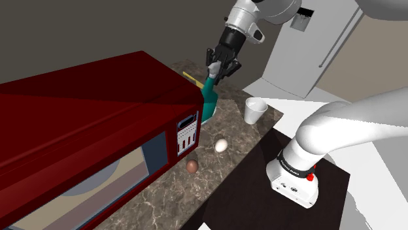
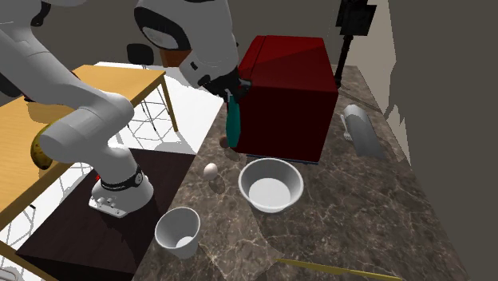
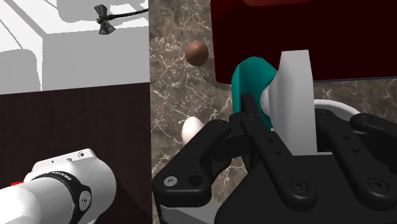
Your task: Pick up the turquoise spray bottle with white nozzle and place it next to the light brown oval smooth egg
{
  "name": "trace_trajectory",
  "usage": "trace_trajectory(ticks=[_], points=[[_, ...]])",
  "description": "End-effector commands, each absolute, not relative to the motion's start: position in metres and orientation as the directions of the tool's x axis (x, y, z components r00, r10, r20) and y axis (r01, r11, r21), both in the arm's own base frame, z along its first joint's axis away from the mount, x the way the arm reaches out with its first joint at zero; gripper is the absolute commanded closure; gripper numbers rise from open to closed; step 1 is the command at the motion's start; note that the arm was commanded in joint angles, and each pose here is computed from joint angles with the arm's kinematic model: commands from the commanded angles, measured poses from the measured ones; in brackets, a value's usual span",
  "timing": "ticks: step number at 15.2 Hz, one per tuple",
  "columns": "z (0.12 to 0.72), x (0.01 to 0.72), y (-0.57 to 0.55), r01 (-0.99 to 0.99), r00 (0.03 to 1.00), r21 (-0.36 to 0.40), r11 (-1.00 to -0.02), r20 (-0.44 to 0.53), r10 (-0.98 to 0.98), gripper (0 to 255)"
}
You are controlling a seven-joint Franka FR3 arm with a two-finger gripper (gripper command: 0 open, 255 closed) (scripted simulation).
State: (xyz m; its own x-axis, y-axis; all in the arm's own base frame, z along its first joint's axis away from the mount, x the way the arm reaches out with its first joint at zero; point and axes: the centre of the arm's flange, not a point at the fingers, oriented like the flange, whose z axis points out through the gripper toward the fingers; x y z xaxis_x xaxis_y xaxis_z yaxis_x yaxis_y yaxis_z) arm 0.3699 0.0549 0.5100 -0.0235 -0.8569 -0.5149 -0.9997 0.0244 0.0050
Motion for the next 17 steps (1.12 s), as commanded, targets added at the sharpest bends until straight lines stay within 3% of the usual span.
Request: trace_trajectory(ticks=[1,17], points=[[0.499,0.369,0.055,-1.000,-0.023,0.005,0.025,-0.515,-0.857,255],[0.415,0.369,0.055,-1.000,-0.023,0.005,0.025,-0.515,-0.857,255]])
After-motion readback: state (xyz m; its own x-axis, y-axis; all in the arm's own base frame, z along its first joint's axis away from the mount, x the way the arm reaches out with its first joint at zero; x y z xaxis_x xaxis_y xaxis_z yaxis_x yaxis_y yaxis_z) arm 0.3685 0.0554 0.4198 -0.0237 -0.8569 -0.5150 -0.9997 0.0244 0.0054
